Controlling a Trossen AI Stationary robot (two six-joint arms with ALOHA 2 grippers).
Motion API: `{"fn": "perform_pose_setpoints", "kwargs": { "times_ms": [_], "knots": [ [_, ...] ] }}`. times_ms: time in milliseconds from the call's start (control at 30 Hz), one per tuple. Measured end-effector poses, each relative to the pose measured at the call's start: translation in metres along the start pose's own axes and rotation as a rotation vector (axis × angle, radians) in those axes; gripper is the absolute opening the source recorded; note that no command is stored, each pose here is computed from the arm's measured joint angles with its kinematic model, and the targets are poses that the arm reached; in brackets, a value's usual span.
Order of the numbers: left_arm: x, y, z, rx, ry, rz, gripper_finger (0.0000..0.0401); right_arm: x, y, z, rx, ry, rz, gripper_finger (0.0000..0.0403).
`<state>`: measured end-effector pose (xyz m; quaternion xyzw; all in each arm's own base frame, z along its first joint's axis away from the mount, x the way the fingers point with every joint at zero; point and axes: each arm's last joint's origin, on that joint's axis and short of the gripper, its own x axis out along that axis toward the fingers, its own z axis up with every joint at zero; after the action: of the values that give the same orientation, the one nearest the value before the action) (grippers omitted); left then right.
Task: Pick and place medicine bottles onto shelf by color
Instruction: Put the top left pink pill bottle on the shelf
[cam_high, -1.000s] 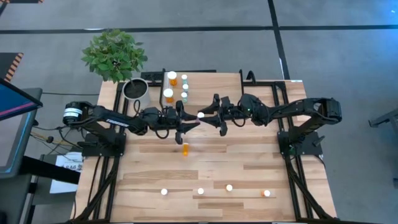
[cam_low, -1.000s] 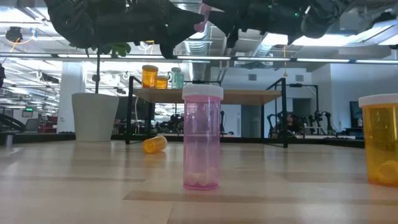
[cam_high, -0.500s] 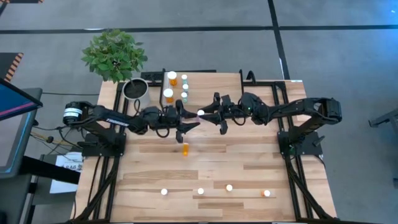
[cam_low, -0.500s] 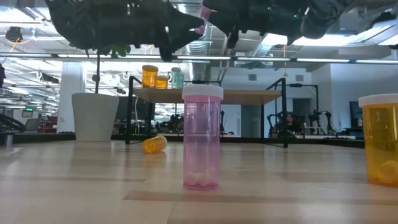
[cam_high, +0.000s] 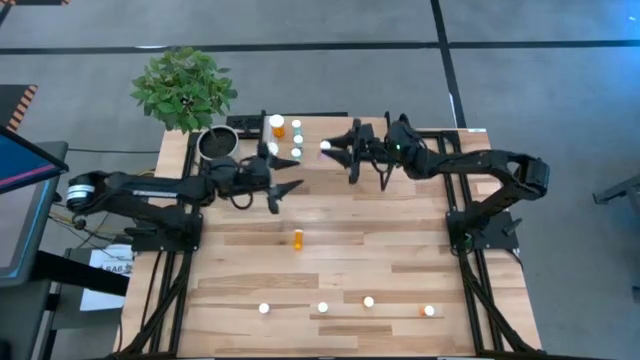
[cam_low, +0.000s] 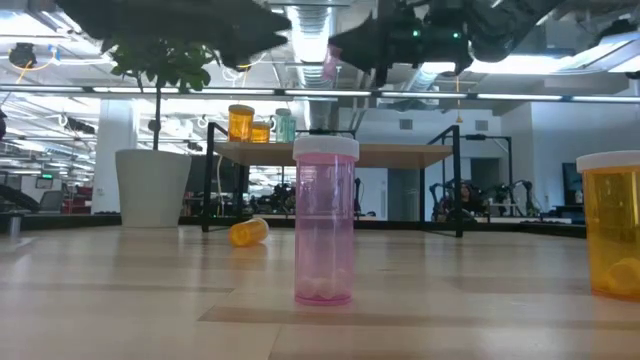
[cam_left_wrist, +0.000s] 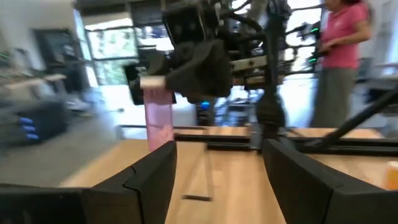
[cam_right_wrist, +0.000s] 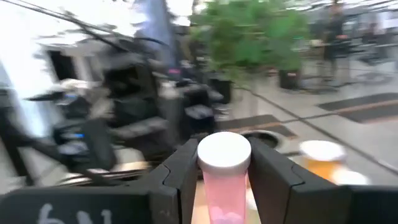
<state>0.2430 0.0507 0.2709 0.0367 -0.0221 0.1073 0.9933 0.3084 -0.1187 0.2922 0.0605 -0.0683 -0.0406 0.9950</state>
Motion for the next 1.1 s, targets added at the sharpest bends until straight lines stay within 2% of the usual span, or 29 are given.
{"fn": "perform_pose_setpoints", "kwargs": {
  "times_ms": [167, 300, 500, 667, 800, 1100],
  "knots": [
    [-0.020, 0.004, 0.019, 0.069, -0.029, 0.089, 0.0229, -0.006, -0.026, 0.006, -0.048, 0.008, -0.125, 0.0150],
    [-0.027, 0.003, 0.026, 0.068, -0.063, 0.063, 0.0229, -0.013, -0.043, 0.008, -0.054, 0.004, -0.182, 0.0149],
    [-0.028, 0.002, 0.027, 0.088, -0.071, 0.057, 0.0229, 0.002, -0.068, -0.023, -0.024, 0.036, -0.219, 0.0151],
    [-0.027, 0.002, 0.023, 0.086, -0.034, 0.056, 0.0229, 0.016, -0.086, -0.037, -0.010, 0.055, -0.239, 0.0155],
    [-0.027, 0.002, 0.021, 0.086, -0.011, 0.054, 0.0229, 0.022, -0.099, -0.041, -0.032, 0.064, -0.261, 0.0153],
    [-0.027, 0.002, 0.020, 0.087, -0.002, 0.053, 0.0229, 0.018, -0.120, -0.053, -0.043, 0.189, -0.340, 0.0152]
  ]
}}
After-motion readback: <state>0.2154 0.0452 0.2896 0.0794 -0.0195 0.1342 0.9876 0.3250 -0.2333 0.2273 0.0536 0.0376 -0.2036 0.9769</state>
